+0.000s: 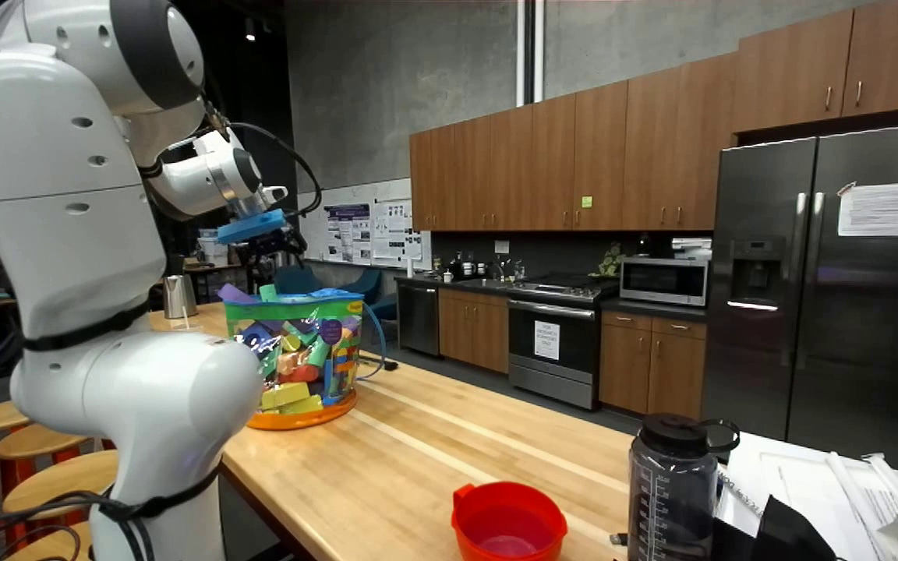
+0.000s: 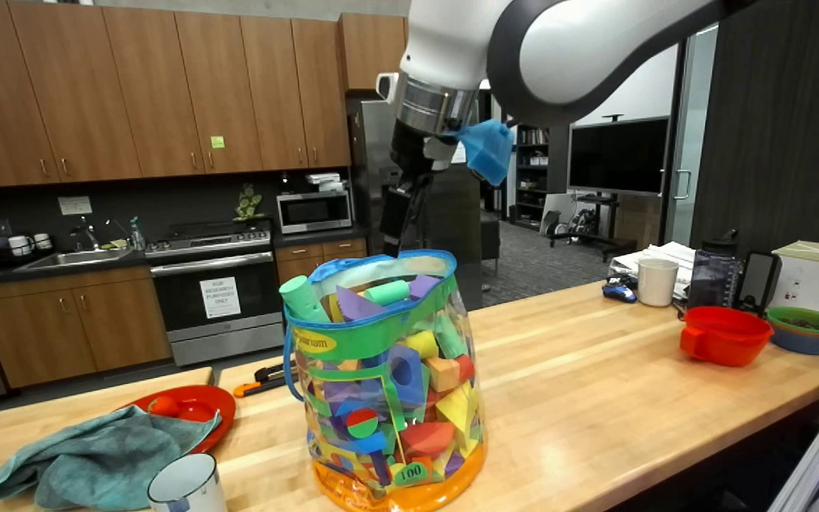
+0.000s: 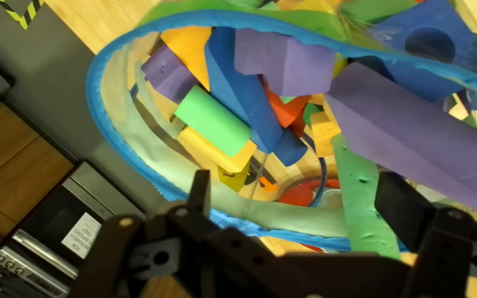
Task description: Remove a purple block from the clear bag and put it on the table
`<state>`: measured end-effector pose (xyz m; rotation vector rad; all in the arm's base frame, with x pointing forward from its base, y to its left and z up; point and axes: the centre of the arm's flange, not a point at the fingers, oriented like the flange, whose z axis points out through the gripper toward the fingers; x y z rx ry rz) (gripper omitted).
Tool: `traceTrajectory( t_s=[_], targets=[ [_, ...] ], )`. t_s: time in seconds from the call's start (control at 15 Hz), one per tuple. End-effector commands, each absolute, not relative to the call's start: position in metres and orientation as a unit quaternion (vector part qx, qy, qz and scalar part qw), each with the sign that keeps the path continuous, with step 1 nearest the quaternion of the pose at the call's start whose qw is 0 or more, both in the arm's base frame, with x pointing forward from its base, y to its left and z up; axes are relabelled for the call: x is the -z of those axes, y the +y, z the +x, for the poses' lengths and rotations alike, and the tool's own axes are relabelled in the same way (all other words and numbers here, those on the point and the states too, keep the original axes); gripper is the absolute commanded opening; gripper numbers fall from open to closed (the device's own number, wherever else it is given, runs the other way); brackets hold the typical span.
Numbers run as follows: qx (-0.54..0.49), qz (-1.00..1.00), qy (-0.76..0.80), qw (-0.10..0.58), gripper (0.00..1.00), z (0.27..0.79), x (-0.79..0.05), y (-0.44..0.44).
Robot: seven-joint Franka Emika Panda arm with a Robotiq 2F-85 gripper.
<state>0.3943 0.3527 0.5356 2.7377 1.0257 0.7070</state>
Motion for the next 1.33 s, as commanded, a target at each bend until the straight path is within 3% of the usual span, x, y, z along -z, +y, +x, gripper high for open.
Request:
traceTrajectory(
  t_s=[0.0, 0.8, 1.27],
  targets=[
    [-0.236, 0.914, 0.314, 0.099, 1.00, 0.412, -0.535, 0.343],
    [-0.137, 0.935, 0.297, 0.139, 1.00, 0.395, -0.506, 0.320],
    [-0.102, 0.943, 0.304, 0.093, 1.00, 0.377, -0.494, 0.333]
  ],
)
